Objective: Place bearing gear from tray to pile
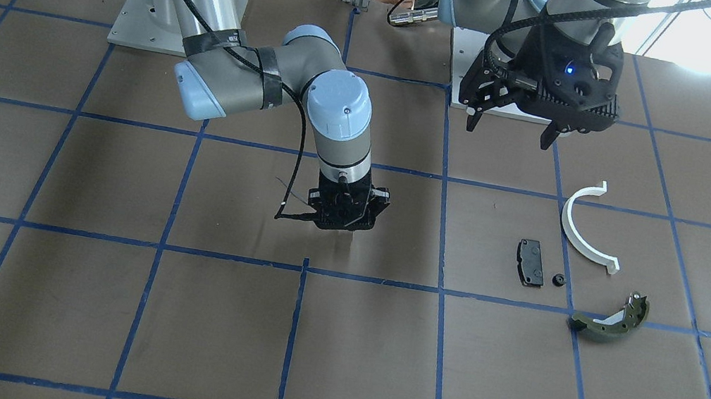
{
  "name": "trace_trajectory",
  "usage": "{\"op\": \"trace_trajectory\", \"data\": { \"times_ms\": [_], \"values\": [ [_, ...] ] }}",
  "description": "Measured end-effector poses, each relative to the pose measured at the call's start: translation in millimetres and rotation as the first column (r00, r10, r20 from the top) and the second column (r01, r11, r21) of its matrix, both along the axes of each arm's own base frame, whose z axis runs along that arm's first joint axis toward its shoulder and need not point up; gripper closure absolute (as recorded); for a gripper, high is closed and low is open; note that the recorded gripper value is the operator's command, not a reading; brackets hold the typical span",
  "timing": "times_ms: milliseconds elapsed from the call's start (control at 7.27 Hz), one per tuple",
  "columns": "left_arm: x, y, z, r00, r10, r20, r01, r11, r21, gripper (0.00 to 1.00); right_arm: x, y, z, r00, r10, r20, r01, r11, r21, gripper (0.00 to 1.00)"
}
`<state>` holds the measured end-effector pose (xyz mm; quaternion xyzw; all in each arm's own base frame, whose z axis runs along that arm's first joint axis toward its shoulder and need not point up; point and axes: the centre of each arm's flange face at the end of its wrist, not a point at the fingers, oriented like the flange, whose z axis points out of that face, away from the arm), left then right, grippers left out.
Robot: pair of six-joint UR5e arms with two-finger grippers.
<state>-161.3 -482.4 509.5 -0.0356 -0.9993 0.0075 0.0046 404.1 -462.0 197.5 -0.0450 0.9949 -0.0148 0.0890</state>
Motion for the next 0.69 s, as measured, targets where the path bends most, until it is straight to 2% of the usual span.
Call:
{"op": "trace_trajectory", "data": {
  "times_ms": [413, 688],
  "values": [
    [-3, -16, -15, 0.999, 0.032, -0.004, -0.032, 0.999, -0.003, 0.0, -28, -18, 27, 1.0, -0.012, 0.002, 0.012, 0.999, -0.039, 0.0],
    [-17, -32, -49, 0.997, 0.081, -0.007, -0.082, 0.997, -0.002, 0.0, -79, -29, 59, 0.996, 0.077, -0.054, -0.078, 0.997, -0.028, 0.0]
  ]
}}
